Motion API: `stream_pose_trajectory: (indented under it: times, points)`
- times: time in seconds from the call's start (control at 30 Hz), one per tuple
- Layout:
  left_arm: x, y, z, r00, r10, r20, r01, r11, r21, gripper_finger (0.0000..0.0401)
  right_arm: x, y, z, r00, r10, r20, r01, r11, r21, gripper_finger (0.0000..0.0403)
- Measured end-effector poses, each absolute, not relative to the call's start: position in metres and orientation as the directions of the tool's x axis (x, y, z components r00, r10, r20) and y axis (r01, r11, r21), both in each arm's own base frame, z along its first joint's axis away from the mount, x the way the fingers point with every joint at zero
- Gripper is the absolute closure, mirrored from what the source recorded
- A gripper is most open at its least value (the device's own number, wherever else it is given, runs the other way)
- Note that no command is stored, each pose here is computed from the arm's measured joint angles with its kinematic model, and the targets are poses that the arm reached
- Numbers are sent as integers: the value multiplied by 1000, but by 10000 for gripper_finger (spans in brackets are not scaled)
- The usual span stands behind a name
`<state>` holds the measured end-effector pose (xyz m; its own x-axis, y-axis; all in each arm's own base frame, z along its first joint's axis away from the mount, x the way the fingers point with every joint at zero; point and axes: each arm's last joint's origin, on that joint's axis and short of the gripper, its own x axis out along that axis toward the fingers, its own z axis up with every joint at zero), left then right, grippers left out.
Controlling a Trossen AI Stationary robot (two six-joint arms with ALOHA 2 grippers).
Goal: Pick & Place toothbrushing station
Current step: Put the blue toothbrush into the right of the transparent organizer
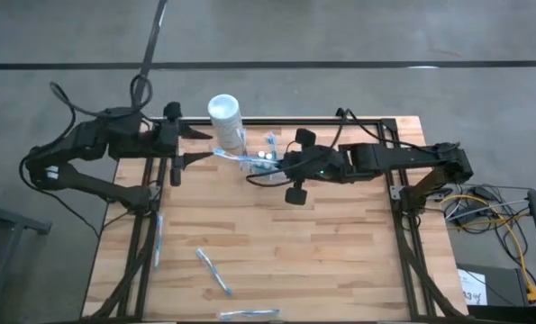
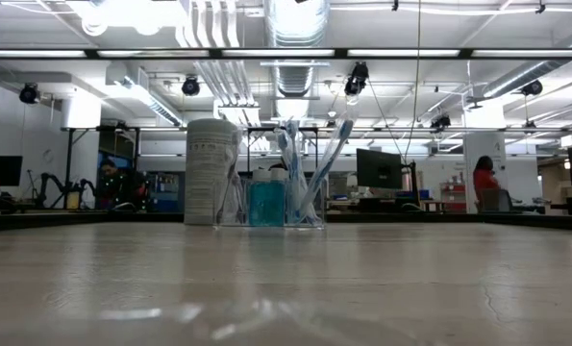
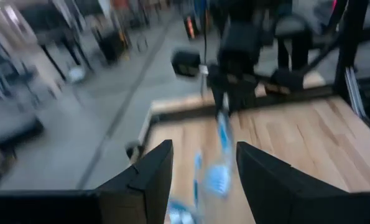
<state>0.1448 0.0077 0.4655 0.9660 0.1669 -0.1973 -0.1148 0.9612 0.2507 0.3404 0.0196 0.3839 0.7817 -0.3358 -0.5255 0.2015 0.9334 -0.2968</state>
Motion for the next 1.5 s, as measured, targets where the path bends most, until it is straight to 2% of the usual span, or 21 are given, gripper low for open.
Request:
stream_pose_trajectory:
  times: [0.2, 0.47, 0.83, 1.07, 1.3, 1.5]
  points:
    - [138, 7, 442, 987, 157, -27, -144, 951, 272, 220, 339, 26, 381, 776, -317, -546, 177, 939, -294, 390]
    - [142, 4, 404, 989, 50, 140, -82, 970, 229, 220, 341, 26, 380, 777, -315, -545, 182, 941, -285, 390]
    - [144, 4, 361, 914, 46, 403, -108, 986, 131, 220, 342, 27, 382, 794, -313, -522, 185, 941, -283, 390]
    - [140, 6, 339, 800, 111, 590, -153, 988, 22, 220, 344, 27, 384, 808, -312, -499, 183, 939, -291, 390]
    - [140, 9, 332, 767, 211, 607, -124, 975, -182, 220, 348, 27, 386, 827, -317, -465, 198, 937, -287, 390]
    - [148, 9, 335, 775, 218, 593, -90, 967, -238, 220, 353, 25, 383, 803, -400, -441, 254, 900, -354, 390]
